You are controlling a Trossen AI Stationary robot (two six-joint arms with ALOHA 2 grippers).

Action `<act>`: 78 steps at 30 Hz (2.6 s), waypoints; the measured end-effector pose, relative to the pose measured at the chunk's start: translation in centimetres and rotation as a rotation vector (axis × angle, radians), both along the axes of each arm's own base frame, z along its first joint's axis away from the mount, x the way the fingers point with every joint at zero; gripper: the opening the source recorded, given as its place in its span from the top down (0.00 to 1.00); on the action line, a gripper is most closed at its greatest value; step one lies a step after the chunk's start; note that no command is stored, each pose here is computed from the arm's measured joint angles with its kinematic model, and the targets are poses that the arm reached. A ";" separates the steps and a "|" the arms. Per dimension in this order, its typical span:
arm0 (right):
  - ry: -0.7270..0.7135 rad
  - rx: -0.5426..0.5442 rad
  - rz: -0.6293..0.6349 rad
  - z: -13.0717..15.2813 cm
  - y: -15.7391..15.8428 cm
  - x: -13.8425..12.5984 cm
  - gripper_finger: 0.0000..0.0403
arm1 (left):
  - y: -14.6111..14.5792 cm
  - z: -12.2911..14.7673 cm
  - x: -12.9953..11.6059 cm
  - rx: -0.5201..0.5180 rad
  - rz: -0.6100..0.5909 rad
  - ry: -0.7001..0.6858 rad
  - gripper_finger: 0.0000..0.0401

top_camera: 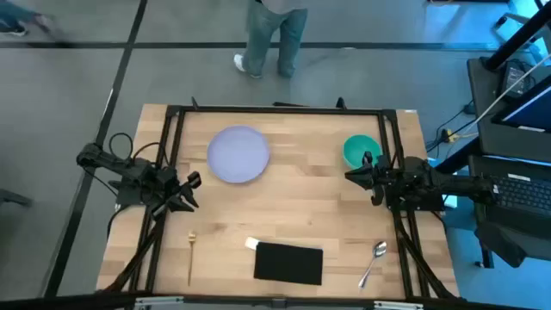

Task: Set table place
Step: Stack the green bowl on top of the purple plate

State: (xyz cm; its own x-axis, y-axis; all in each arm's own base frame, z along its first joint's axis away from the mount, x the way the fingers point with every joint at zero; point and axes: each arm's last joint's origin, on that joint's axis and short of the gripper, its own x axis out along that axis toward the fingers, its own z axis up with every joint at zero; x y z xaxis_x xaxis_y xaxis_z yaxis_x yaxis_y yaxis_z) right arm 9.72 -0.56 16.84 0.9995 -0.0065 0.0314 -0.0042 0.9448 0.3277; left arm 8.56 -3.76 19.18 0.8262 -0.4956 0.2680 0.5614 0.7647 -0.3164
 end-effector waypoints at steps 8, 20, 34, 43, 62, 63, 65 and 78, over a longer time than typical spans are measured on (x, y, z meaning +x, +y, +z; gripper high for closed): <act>0.000 0.000 0.000 0.0 0.0 0.0 0.87 | 0.0 0.0 0.0 0.000 0.000 0.001 0.83; 0.000 0.000 0.000 0.0 0.0 0.0 0.87 | 0.0 0.0 0.0 0.000 -0.001 0.000 0.83; 0.000 0.000 0.000 0.0 0.0 0.0 0.87 | 0.0 0.0 0.0 0.000 -0.001 0.000 0.83; 0.000 0.000 0.000 0.0 0.0 0.0 0.87 | 0.0 0.0 0.0 0.000 0.000 0.001 0.83; -0.026 0.196 0.008 0.2 0.0 0.0 0.87 | 0.1 0.0 0.1 0.033 0.050 -0.021 0.83; -0.041 0.236 0.011 0.4 0.0 0.0 0.87 | 0.3 0.1 0.1 0.069 0.131 -0.047 0.83; -0.086 0.298 0.021 0.8 0.0 -0.1 0.87 | 0.7 0.2 0.2 0.107 0.304 -0.073 0.83; -0.402 0.654 -0.449 2.2 -1.5 -0.8 0.87 | 2.7 1.1 -0.2 -0.517 0.778 -0.009 0.83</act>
